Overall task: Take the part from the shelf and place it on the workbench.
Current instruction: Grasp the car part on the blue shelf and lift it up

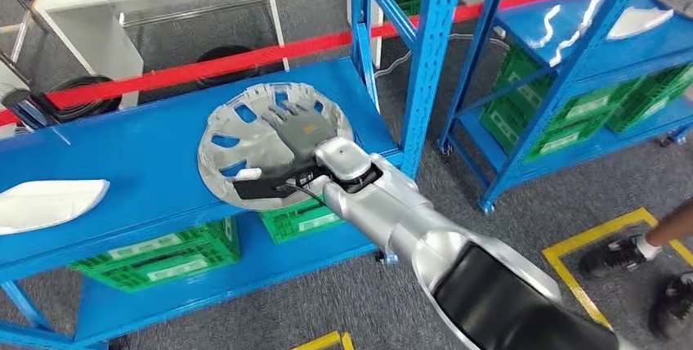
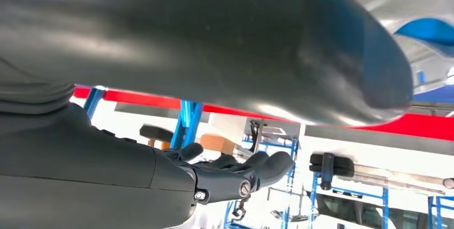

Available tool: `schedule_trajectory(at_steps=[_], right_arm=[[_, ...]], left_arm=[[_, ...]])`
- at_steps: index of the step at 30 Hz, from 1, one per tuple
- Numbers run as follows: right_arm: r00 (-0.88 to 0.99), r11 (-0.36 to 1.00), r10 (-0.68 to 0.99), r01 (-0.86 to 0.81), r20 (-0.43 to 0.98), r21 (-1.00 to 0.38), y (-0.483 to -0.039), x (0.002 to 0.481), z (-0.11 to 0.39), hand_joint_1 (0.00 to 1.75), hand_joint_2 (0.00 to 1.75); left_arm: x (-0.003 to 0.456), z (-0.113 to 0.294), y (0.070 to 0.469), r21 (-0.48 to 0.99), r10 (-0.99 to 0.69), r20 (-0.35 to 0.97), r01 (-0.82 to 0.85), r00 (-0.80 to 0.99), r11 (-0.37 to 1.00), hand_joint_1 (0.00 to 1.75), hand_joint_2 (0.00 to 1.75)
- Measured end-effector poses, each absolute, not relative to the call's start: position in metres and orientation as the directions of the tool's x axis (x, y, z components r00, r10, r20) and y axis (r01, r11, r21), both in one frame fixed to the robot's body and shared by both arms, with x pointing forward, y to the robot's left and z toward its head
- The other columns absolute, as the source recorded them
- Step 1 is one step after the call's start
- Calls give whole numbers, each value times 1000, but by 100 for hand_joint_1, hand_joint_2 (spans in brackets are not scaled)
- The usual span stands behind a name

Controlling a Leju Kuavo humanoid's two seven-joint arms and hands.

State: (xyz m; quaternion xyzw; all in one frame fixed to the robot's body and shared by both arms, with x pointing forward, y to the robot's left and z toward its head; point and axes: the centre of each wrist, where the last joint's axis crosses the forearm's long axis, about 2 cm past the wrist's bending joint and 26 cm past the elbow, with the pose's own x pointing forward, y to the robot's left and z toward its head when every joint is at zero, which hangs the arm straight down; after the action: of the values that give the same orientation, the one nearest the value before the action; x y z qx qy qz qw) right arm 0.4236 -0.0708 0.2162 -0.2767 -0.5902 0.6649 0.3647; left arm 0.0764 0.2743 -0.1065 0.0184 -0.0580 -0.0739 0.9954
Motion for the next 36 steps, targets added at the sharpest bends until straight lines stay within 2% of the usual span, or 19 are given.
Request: schedule_trajectory(at_steps=[36], right_arm=[[-612, -64, 786, -220, 87, -973, -63, 409, 195, 0, 0]], left_arm=[[76, -106, 272, 43, -158, 110, 154, 981, 987, 0, 0]])
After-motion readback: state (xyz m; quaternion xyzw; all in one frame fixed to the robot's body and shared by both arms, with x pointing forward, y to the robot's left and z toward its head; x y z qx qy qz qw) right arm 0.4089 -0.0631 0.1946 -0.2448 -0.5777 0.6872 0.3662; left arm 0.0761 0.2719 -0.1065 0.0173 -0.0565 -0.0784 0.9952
